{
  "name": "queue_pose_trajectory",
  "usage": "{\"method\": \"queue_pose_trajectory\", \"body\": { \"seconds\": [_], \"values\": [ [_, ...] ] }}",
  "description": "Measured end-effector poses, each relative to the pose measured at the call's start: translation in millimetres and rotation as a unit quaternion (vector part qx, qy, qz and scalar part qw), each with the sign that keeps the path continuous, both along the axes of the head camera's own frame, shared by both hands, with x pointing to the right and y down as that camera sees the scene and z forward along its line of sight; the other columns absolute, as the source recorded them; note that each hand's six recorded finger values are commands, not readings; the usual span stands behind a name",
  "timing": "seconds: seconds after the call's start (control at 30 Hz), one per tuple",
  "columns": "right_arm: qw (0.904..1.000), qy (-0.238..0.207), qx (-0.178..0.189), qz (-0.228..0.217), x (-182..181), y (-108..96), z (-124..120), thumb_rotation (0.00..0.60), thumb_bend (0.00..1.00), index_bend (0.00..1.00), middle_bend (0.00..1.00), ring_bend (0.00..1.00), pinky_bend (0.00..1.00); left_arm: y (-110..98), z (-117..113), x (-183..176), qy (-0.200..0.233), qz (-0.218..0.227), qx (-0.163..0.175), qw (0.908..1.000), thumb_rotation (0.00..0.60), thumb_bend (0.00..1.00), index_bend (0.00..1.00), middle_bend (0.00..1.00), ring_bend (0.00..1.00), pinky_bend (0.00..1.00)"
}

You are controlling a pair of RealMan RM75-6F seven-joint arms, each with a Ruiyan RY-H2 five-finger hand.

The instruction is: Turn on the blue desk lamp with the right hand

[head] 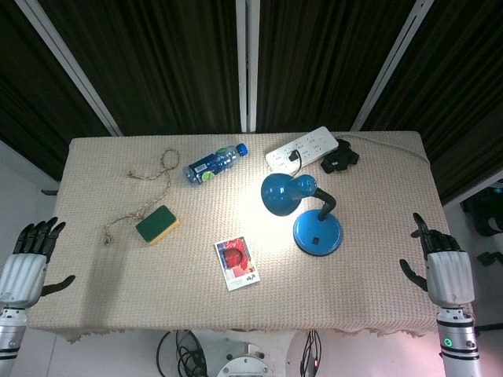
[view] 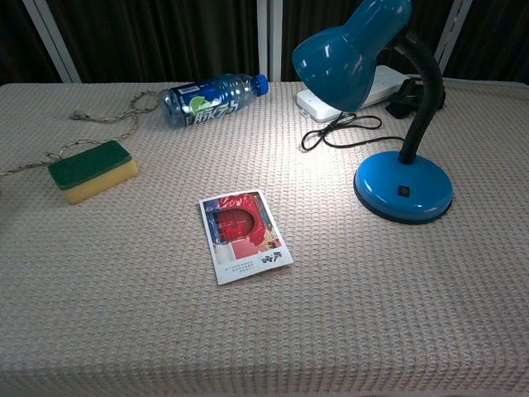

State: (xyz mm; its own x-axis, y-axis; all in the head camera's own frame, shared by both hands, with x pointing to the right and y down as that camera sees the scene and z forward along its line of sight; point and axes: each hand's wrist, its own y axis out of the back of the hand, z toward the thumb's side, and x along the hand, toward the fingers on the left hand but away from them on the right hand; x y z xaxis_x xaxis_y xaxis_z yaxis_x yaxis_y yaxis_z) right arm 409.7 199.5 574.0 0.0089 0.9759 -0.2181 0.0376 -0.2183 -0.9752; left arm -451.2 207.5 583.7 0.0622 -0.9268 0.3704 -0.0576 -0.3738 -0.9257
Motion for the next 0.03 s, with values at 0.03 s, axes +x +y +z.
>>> {"method": "queue_pose_trajectory", "body": {
  "seconds": [0.03],
  "values": [
    [0.9997,0.011,-0.016,0.011,8.9,1.8,1.6,0.600,0.00,0.00,0.00,0.00,0.00,-0.5,-1.3,0.1,0.000,0.001,0.006,1.0000,0.600,0.00,0.00,0.00,0.00,0.00]
  ]
}}
